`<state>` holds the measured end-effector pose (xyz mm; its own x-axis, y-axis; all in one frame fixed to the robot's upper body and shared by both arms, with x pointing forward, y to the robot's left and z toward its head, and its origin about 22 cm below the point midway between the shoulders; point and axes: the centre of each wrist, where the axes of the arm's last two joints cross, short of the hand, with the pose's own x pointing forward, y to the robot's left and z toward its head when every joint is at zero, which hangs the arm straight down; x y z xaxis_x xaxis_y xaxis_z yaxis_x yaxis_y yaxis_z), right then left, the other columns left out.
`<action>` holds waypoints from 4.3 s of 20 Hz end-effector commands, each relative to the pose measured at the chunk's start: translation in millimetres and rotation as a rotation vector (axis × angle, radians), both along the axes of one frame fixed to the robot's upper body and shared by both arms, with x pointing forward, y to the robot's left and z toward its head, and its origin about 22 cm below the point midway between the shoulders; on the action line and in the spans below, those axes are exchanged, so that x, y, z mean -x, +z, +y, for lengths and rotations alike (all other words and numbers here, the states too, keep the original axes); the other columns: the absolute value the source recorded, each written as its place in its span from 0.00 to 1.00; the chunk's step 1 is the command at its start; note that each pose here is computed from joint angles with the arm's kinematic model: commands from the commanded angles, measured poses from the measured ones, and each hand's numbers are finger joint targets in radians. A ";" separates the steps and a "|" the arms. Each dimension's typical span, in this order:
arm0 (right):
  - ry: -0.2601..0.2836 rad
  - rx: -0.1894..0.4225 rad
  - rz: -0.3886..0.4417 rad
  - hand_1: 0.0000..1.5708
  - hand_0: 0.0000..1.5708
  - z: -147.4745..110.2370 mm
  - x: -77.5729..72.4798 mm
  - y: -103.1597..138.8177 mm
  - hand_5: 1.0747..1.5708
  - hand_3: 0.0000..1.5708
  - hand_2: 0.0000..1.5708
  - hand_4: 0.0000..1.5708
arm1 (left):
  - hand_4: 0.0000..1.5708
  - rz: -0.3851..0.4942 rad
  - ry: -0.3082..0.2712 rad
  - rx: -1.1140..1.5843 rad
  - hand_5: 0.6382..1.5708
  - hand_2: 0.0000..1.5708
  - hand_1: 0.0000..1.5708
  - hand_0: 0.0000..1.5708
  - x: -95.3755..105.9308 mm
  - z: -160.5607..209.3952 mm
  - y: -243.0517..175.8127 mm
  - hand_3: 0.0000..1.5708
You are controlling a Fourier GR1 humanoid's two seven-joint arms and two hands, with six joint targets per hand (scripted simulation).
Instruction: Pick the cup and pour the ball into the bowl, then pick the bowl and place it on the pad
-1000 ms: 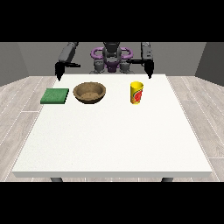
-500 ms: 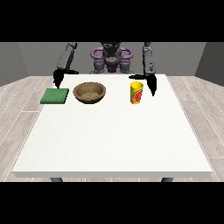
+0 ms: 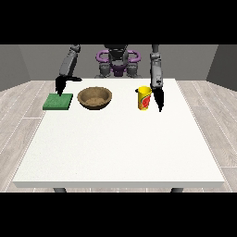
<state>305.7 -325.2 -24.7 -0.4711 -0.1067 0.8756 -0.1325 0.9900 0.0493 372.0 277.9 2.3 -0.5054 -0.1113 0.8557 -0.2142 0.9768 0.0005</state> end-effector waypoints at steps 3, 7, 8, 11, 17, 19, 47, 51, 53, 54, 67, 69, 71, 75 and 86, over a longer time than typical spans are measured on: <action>0.023 0.002 -0.096 0.00 0.00 -24.9 -13.6 20.8 0.94 0.00 0.00 0.00 | 0.00 -0.075 0.043 0.002 0.82 0.00 0.00 0.00 -13.5 -8.8 3.1 0.00; 0.044 0.018 -0.124 0.00 0.00 -33.8 -13.2 28.4 0.94 0.00 0.00 0.00 | 0.68 -0.111 0.123 -0.095 1.00 1.00 0.78 0.78 -17.0 5.6 13.3 0.94; 0.038 0.010 -0.130 0.00 0.00 -25.6 -14.6 23.8 0.94 0.00 0.00 0.00 | 0.71 -0.114 0.208 -0.092 0.99 1.00 0.86 0.86 -15.4 -7.1 10.5 1.00; 0.030 0.016 -0.146 0.00 0.00 -50.4 -21.0 49.3 0.95 0.00 0.10 0.05 | 0.75 -0.087 0.223 -0.092 0.96 1.00 0.88 0.88 -7.5 1.9 5.4 1.00; 0.054 0.040 -0.084 0.00 0.00 -51.1 -27.7 55.3 0.96 0.00 0.13 0.14 | 0.78 -0.053 0.344 -0.230 0.96 1.00 0.88 0.88 -4.1 18.8 21.7 1.00; 0.072 0.031 -0.001 0.00 0.00 -26.4 -28.1 32.1 0.96 0.00 0.17 0.15 | 0.78 -0.031 0.377 -0.369 0.96 1.00 0.88 0.88 -0.2 -0.9 15.1 1.00; -0.170 -0.026 0.337 0.00 0.00 -85.6 33.4 -50.6 0.94 0.18 0.13 0.27 | 0.56 0.081 0.170 -1.484 0.96 1.00 0.33 0.33 10.2 -224.1 31.8 0.91; -0.210 -0.027 0.322 0.00 0.00 -98.7 40.9 -50.3 0.94 0.25 0.18 0.26 | 0.52 0.022 0.150 -1.565 0.96 1.00 0.32 0.32 12.0 -245.6 62.6 0.95; -0.226 -0.046 0.355 0.00 0.00 -84.2 55.2 -72.4 0.93 0.21 0.17 0.25 | 0.44 -0.020 0.148 -1.637 0.95 1.00 0.18 0.18 14.0 -246.0 64.2 0.98; -0.256 -0.049 0.322 0.00 0.00 -92.6 48.9 -62.8 0.93 0.20 0.17 0.25 | 0.37 -0.055 0.134 -1.658 0.95 1.00 0.00 0.00 12.3 -249.0 77.4 1.00; -0.200 -0.043 0.344 0.00 0.00 -106.9 59.1 -60.1 0.91 0.18 0.12 0.27 | 0.59 -0.132 0.129 -1.916 1.00 1.00 0.24 0.24 34.1 -267.2 77.0 1.00; -0.186 -0.046 0.313 0.00 0.00 -87.7 44.1 -61.3 0.91 0.15 0.07 0.27 | 0.69 -0.207 0.147 -1.981 0.98 1.00 0.48 0.48 37.4 -279.4 79.5 1.00; -0.159 -0.029 0.311 0.00 0.00 -64.2 24.6 -57.3 0.92 0.18 0.00 0.27 | 0.73 -0.202 0.161 -2.010 0.96 1.00 0.85 0.85 32.8 -277.3 76.9 1.00; -0.183 -0.032 0.325 0.00 0.00 -103.8 58.0 -60.2 0.92 0.26 0.19 0.28 | 0.69 -0.183 0.142 -1.966 0.97 1.00 0.93 0.93 35.8 -274.5 96.3 1.00; -0.298 -0.083 0.354 0.00 0.00 -132.7 50.1 -32.8 0.99 0.18 0.23 0.45 | 0.55 -0.016 0.152 -1.390 0.94 1.00 0.97 0.97 6.9 -148.0 97.9 1.00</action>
<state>259.4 -433.7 -74.2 -0.1117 -0.0992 0.9888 0.1556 0.9810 0.1160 364.2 81.0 118.0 -0.4543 -0.8673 -0.2033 -0.3581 -0.0312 0.9332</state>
